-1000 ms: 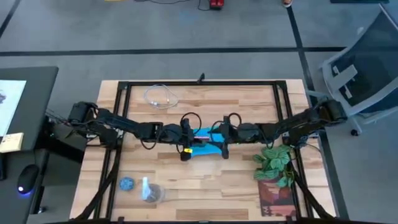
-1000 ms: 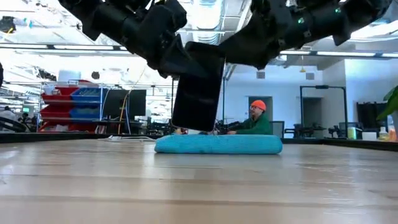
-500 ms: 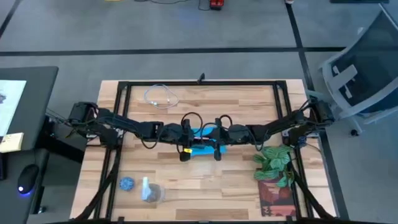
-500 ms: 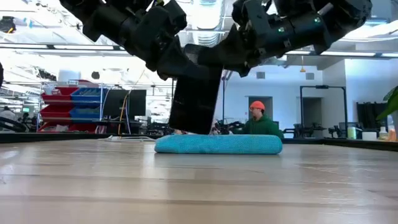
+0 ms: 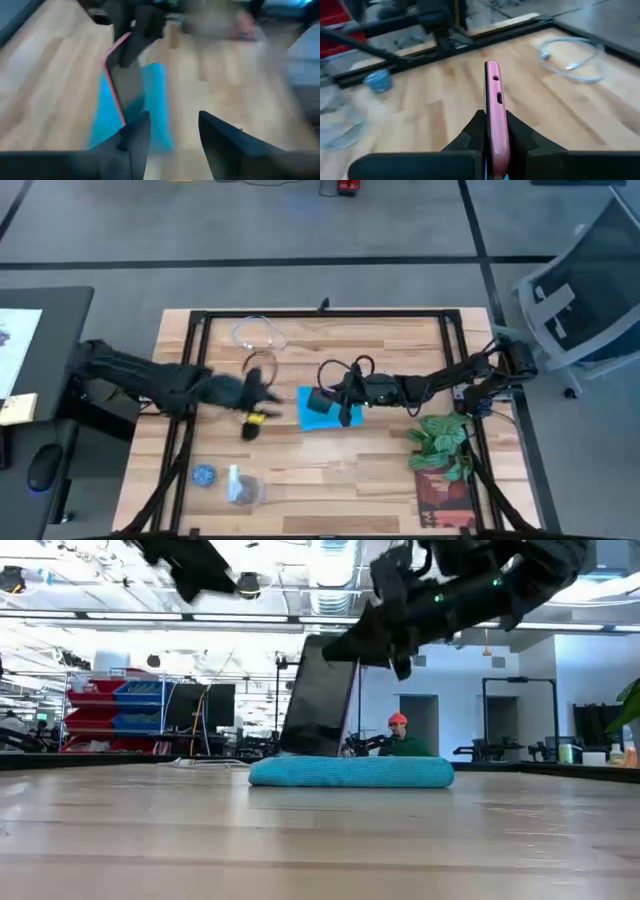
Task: Apply microfiber cloth
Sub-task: Spray the front cellphone using the spray bottle
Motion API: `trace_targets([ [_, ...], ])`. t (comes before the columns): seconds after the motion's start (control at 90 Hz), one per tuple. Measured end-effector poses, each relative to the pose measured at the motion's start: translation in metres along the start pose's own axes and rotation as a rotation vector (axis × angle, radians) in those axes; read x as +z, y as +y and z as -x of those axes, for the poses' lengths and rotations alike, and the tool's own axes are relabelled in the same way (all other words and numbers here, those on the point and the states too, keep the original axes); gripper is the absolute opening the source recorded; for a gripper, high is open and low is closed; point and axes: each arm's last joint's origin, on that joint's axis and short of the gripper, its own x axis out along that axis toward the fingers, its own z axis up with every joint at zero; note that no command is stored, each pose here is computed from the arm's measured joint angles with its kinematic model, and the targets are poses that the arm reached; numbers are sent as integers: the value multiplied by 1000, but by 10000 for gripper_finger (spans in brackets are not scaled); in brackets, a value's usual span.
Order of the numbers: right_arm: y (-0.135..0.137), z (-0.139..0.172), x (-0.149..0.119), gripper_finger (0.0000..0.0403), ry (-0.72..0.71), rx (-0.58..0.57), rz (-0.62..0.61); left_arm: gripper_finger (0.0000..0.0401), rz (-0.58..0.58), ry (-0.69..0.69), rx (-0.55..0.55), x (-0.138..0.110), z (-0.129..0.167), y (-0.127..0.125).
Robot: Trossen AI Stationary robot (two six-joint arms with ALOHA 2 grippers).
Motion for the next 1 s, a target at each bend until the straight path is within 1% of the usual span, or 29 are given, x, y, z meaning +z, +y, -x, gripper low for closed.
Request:
trace_targets([
  [0.056,-1,0,0,20,-1,-2,0,134,46,-40,-12,0,17,-15],
  [0.144,-1,0,1,20,-14,-5,3,121,146,-91,20,2,39,-38],
  [0.222,0,0,1,20,-11,-3,6,109,217,-89,15,7,53,-57],
  [0.289,0,0,1,20,-15,4,7,98,270,-51,-3,16,62,-71],
  [0.378,0,0,2,20,-19,6,6,84,329,53,-27,29,73,-88],
  [0.533,1,0,4,20,-39,11,15,62,443,338,-138,59,90,-115],
  [0.622,1,0,4,22,-45,14,17,52,549,479,-123,68,92,-128],
  [0.7,1,0,5,22,-52,15,22,49,665,523,-58,72,89,-136],
  [0.778,1,0,7,21,-69,18,36,52,775,549,8,70,85,-141],
  [0.833,2,0,8,21,-82,22,43,62,843,574,35,68,80,-145],
  [0.911,3,0,9,22,-99,29,41,84,908,583,74,66,74,-149],
  [1.0,5,1,10,22,-103,39,59,121,978,589,117,63,69,-152],
])
